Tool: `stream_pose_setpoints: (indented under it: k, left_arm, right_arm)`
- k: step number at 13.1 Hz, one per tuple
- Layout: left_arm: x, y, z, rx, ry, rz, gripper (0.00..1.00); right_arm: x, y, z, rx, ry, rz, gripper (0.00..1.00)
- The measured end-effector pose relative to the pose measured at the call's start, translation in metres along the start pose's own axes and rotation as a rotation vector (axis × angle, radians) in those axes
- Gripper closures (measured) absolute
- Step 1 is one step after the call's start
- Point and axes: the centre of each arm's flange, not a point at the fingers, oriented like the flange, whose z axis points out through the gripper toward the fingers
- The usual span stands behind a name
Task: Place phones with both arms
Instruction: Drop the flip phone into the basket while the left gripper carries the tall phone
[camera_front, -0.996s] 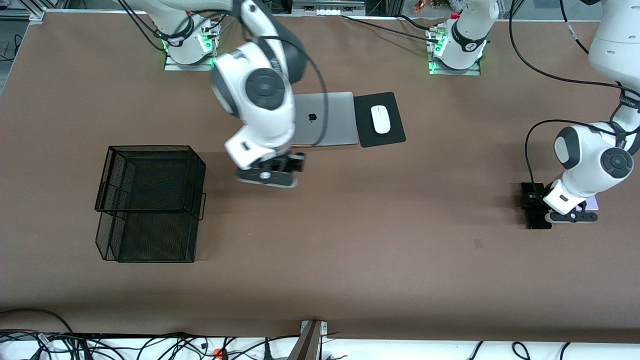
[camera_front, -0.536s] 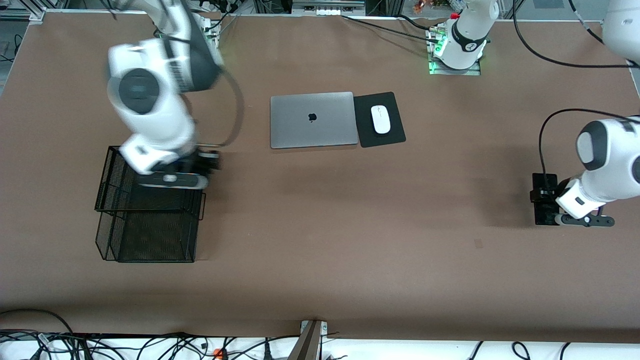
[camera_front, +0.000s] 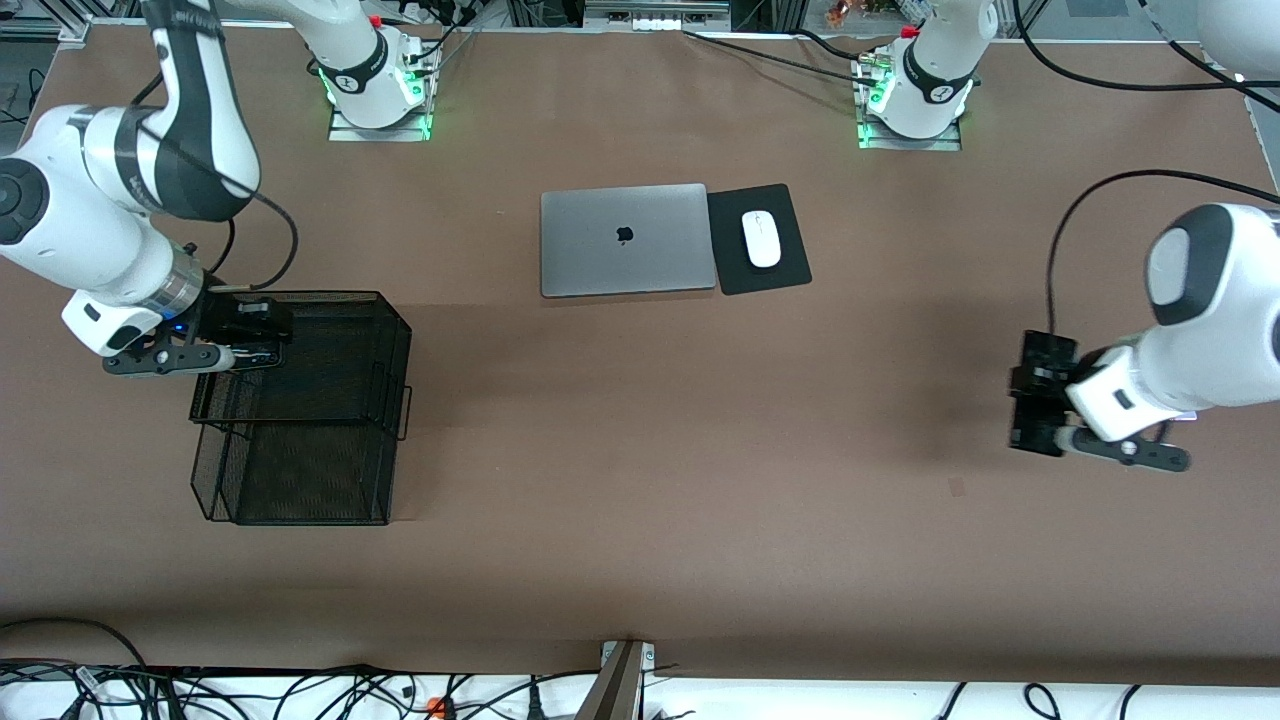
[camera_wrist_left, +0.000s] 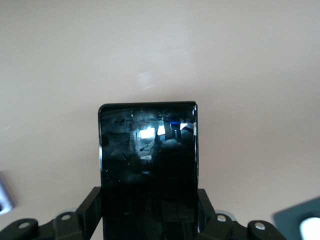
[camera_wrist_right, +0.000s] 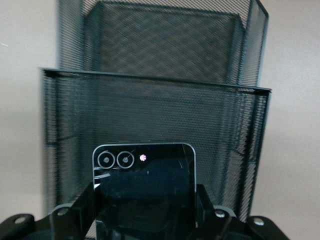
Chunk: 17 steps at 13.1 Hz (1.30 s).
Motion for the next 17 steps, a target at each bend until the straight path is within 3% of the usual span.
stream_pose_setpoints:
  k: [2,5,10,12,13,14,17]
  left_arm:
    - [0.01,0.051,-0.008,-0.021,0.018,0.054,0.22]
    - [0.027,0.15,0.003,-0.04,0.014,0.037,0.22]
    - [0.049,0.323,0.051,-0.129,0.084,-0.079,0.22]
    - [0.05,0.357,0.069,-0.16,0.099,-0.099,0.22]
    - [0.051,0.369,0.078,-0.172,0.103,-0.101,0.22]
    - [0.051,0.378,0.089,-0.175,0.101,-0.101,0.22]
    - [0.052,0.398,0.128,-0.145,0.103,-0.086,0.22]
  right_arm:
    - [-0.006,0.015,0.021,-0.016,0.007,0.002,0.2]
    - [-0.006,0.031,0.033,-0.037,0.015,0.02,0.2]
    - [-0.003,0.033,0.07,0.01,-0.005,0.036,0.2]
    - [-0.001,0.033,0.075,0.002,-0.01,0.037,0.2]
    - [-0.001,0.033,0.075,0.002,-0.008,0.036,0.14]
    - [0.001,0.033,0.073,0.001,-0.003,0.036,0.01]
    - [0.01,0.032,0.06,-0.002,0.025,0.031,0.0]
